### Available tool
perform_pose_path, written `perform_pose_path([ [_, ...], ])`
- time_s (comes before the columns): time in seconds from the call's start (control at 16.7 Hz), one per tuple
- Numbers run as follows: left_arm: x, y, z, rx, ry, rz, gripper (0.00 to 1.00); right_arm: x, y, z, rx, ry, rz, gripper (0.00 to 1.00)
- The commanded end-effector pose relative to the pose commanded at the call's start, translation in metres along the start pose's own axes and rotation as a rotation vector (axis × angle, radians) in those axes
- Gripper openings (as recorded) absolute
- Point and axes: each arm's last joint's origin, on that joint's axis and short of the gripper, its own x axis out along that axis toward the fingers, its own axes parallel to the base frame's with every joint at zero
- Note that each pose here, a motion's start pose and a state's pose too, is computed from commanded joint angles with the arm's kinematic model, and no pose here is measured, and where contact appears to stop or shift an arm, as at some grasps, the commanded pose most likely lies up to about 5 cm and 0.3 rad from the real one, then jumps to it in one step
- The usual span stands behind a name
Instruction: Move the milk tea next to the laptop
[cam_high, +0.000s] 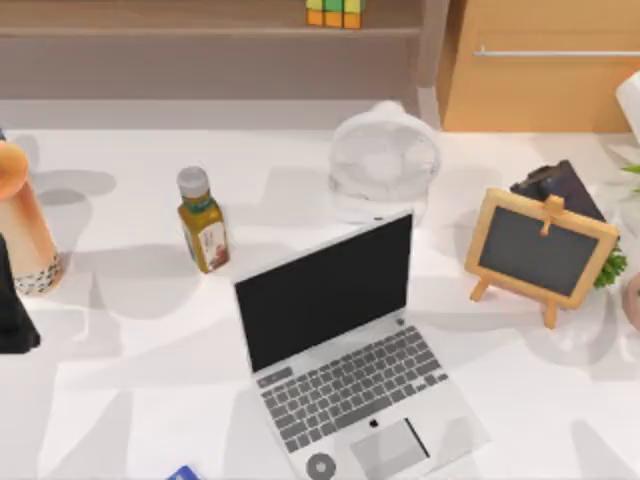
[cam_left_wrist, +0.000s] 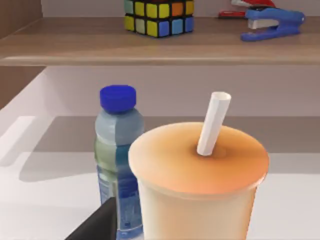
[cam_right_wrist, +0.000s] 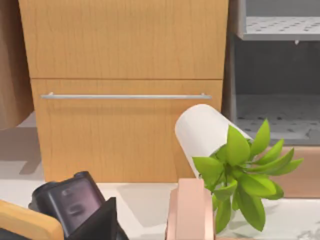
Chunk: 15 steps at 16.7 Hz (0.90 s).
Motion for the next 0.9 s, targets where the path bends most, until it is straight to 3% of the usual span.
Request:
perform_pose_path([
  [0.48,0.033,0.013,-0.029,-0.013,0.146,-0.024,1.0,0.0,0.0,0.0,0.0,0.0,0.0,1.0],
  [0.9,0.039,0.016,-0.037,-0.016,0.157,-0.032,1.0,0.0,0.0,0.0,0.0,0.0,0.0,1.0],
])
